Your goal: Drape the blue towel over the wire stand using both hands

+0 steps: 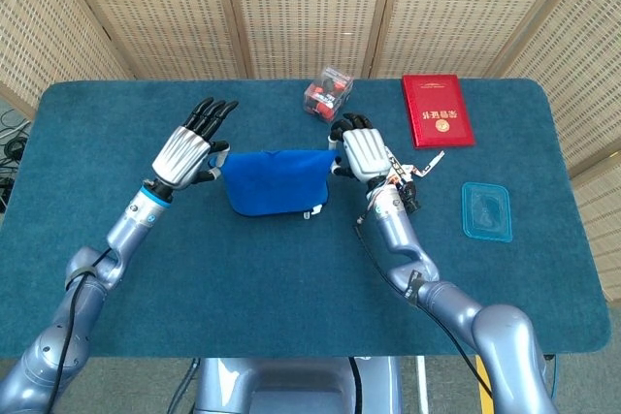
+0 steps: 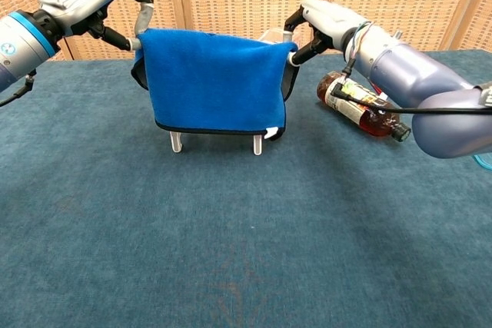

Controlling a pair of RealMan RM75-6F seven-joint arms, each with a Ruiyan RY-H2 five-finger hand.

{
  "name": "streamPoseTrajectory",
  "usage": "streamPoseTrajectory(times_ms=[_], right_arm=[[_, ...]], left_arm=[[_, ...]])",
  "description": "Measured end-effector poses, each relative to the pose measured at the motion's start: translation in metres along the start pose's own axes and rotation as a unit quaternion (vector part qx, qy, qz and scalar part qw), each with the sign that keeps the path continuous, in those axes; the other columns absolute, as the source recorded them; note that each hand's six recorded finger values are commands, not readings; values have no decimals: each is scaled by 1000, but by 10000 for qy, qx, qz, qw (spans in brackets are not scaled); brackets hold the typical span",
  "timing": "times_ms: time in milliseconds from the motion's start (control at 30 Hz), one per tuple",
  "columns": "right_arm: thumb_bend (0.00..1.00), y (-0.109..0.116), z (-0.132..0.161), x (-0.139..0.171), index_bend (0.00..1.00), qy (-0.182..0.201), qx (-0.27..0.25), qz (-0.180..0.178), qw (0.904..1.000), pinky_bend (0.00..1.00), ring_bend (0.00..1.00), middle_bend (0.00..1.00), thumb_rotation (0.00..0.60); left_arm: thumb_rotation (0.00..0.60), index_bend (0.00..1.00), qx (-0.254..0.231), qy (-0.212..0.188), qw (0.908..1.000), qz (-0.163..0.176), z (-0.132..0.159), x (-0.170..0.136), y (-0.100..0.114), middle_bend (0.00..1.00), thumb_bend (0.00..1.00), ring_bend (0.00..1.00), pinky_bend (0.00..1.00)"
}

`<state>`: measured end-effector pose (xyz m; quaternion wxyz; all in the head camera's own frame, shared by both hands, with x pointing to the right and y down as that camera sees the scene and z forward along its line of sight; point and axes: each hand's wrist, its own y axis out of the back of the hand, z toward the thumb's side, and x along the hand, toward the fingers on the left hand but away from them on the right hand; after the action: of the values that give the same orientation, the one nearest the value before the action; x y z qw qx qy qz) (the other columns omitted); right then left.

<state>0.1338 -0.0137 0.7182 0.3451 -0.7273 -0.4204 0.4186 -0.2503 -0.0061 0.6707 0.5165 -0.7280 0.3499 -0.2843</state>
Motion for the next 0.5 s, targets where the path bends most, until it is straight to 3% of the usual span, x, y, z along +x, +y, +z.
streamPoseTrajectory(times_ms=[500], right_arm=[[466, -9, 3, 0, 600, 22, 10, 87, 10000, 140, 157, 323, 600]], left_arm=[[600, 739, 30, 31, 9999, -126, 2, 3, -7, 0, 394, 0, 0]])
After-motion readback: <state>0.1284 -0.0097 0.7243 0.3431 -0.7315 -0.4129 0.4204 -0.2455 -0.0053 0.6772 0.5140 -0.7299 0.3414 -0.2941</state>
